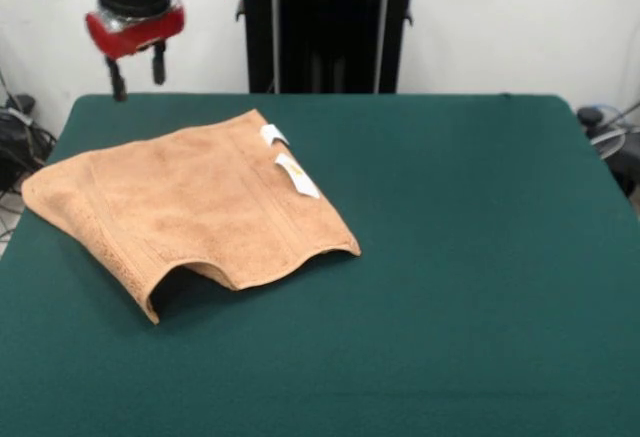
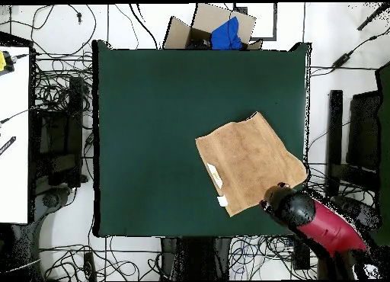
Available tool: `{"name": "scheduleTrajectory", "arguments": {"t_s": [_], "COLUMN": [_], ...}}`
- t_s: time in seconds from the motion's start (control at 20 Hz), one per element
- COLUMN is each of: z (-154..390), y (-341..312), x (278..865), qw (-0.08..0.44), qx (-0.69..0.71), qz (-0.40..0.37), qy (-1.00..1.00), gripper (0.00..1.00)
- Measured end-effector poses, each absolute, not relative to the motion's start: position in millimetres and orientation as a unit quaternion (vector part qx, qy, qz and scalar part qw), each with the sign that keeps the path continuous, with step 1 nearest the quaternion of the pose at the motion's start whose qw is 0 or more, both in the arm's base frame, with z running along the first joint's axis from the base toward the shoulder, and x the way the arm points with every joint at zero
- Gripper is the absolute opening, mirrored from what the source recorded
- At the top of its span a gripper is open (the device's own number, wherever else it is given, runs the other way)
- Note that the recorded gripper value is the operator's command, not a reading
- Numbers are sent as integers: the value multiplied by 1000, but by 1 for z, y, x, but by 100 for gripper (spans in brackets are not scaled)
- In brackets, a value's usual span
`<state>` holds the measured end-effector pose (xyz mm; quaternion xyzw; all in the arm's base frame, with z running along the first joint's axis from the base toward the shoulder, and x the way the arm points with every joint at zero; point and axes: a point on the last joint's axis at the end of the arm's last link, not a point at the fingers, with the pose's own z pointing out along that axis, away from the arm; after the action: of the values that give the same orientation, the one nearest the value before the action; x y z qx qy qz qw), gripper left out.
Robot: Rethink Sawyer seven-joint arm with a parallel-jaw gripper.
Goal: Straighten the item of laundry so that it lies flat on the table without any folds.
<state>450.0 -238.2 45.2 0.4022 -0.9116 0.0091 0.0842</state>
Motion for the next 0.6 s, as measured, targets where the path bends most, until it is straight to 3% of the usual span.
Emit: {"name": "scheduleTrajectory", "arguments": {"t_s": [0.6], "z": [-15], "y": [-227], "x": [485], "qw": [55], "qx": [417], "qz": [-28], "qy": [-907], "gripper": [100]}}
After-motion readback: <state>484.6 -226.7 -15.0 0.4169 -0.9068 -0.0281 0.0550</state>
